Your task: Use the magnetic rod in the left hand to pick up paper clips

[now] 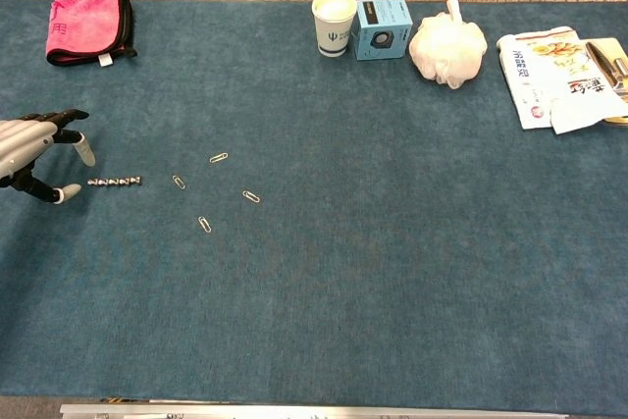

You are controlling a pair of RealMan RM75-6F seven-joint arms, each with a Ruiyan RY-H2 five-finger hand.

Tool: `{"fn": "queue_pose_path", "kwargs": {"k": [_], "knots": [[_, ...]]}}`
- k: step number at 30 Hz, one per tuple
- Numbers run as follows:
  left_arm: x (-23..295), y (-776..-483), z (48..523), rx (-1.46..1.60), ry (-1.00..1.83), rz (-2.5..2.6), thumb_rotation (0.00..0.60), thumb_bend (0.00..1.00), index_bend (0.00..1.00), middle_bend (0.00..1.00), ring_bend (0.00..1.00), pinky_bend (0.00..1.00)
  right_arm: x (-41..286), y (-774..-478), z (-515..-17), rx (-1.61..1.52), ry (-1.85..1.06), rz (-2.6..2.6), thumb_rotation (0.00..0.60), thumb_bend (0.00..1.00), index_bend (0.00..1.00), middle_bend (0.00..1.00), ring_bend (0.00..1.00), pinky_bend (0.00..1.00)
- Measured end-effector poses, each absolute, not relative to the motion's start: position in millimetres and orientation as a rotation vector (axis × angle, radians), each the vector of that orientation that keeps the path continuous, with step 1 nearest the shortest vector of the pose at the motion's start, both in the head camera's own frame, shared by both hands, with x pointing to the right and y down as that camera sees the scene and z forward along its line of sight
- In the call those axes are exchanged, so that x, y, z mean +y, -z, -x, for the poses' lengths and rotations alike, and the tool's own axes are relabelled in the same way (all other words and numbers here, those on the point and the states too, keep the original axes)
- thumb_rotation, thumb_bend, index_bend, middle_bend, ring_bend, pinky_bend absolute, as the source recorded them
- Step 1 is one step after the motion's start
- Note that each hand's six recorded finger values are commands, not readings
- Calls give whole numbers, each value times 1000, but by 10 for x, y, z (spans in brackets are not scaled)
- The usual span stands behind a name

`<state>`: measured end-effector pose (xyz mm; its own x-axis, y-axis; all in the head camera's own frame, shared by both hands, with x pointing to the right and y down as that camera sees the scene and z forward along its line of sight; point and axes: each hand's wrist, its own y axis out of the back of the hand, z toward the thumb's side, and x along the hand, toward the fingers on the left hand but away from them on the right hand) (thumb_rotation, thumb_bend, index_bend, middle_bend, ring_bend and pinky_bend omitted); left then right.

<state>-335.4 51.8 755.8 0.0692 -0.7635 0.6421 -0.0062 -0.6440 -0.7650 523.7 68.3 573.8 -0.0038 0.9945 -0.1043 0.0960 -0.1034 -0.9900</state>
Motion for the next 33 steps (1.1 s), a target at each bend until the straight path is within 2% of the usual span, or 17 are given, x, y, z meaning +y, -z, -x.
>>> {"fn": "queue_pose_path", "kwargs": {"k": [20,33], "knots": [[555,-7648,3150,867,1692,1773,600,328,359,0,0,30,686,-5745,-5240,-1233,-1249,1358,600,0,181,157,241,534],[519,-7735,3198,868,1736,1739,600,328,365,0,0,30,686,-5745,-5244,-1233,-1251,1358,600,0,181,158,241,535]]}}
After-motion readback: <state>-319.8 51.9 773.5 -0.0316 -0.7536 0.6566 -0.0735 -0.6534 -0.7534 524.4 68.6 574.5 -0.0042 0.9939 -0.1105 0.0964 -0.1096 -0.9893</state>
